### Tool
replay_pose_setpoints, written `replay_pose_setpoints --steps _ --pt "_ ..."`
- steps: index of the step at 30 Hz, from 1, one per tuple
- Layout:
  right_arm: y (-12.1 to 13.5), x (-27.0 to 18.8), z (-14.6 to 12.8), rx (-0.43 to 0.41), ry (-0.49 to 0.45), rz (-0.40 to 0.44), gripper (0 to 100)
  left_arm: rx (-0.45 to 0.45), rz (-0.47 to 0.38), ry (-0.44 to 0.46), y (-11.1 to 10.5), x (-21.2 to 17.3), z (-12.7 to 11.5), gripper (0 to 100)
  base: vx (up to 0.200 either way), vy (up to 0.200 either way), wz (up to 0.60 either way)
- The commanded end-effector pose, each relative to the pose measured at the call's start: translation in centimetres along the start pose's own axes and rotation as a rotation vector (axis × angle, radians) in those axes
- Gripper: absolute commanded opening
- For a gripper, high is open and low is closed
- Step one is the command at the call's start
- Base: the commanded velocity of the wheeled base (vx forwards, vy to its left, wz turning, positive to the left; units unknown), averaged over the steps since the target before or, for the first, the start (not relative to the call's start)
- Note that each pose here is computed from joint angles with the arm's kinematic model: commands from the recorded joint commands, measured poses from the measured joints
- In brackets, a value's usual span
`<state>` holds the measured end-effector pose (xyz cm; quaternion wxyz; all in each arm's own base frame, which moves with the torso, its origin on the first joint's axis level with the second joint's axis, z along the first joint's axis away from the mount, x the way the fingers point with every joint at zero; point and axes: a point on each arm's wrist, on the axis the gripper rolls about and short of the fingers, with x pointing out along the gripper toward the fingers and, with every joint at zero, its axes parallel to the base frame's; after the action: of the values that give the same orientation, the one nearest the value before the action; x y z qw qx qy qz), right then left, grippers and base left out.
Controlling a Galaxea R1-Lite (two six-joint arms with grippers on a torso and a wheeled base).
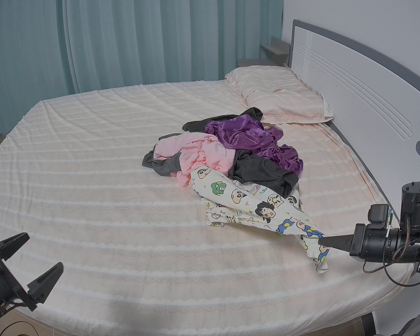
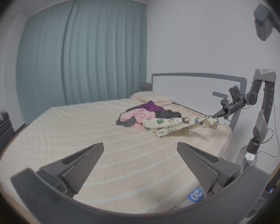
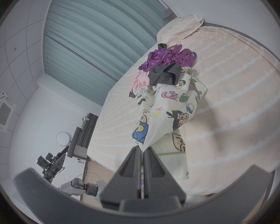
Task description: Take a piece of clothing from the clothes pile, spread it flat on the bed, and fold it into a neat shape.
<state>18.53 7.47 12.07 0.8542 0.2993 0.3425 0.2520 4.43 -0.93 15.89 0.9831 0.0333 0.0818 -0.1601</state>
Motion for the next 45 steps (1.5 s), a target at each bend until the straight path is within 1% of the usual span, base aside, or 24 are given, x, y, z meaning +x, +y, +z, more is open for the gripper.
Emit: replay_pose_setpoints --steps 1,4,7,8,10,12,13,15,16,21,25,30,32,37,45 --pt "-0.4 -1.0 -0.2 -0.004 -0.016 -0.001 0 -0.035 -0.305 0.387 -1.8 13.9 -2.1 100 0.000 0.000 0.00" --pt "-0.6 -0.8 -0.2 -0.002 -0.012 -0.009 0 -0.055 -0.300 0.425 -3.6 16.8 -3.6 100 0.000 0.000 0.00" --pt "-0.6 -0.8 -0.2 0.000 -0.012 -0.011 0 -0.072 -0.316 0.461 -5.4 19.3 -5.3 100 0.000 0.000 0.00" --pt "-0.6 -0.8 -0.1 -0.001 -0.013 -0.010 0 -0.073 -0.317 0.463 -5.5 19.4 -5.5 100 0.000 0.000 0.00" --pt "-0.6 -0.8 -0.1 -0.003 -0.011 -0.006 0 -0.099 -0.324 0.450 -6.5 21.9 -6.5 100 0.000 0.000 0.00" --pt "-0.5 -0.8 -0.1 -0.002 -0.013 -0.005 0 -0.100 -0.325 0.451 -6.6 22.0 -6.6 100 0.000 0.000 0.00" --pt "-0.5 -0.8 0.0 -0.004 -0.015 -0.003 0 -0.121 -0.296 0.439 -7.2 24.7 -7.3 100 0.000 0.000 0.00" --pt "-0.5 -0.8 0.0 -0.006 -0.016 -0.002 0 -0.125 -0.288 0.438 -7.4 25.4 -7.5 100 0.000 0.000 0.00" --pt "-0.4 -0.8 0.0 -0.005 -0.017 -0.001 0 -0.141 -0.294 0.438 -8.1 26.8 -7.8 100 0.000 0.000 0.00" --pt "-0.3 -0.9 0.1 -0.008 -0.022 0.004 0 -0.218 -0.304 0.423 -10.1 30.0 -8.4 100 0.000 0.000 0.00" --pt "-0.2 -0.8 0.4 -0.012 -0.029 0.009 0 -0.253 -0.315 0.410 -11.7 32.5 -9.2 100 0.000 0.000 0.00" --pt "0.0 -0.9 0.5 -0.017 -0.038 0.016 0 -0.245 -0.235 0.348 -12.7 36.1 -10.1 100 0.000 0.000 0.00" --pt "0.0 -0.9 0.6 -0.015 -0.038 0.016 0 -0.247 -0.221 0.330 -12.9 37.1 -10.3 100 0.000 0.000 0.00" --pt "-0.1 -0.8 0.6 -0.014 -0.038 0.014 0 -0.249 -0.222 0.316 -13.4 38.6 -11.1 100 0.000 0.000 0.00" --pt "0.3 -0.8 1.1 -0.022 -0.052 0.025 0 -0.257 -0.219 0.271 -13.8 40.3 -11.1 100 0.000 0.000 0.00"
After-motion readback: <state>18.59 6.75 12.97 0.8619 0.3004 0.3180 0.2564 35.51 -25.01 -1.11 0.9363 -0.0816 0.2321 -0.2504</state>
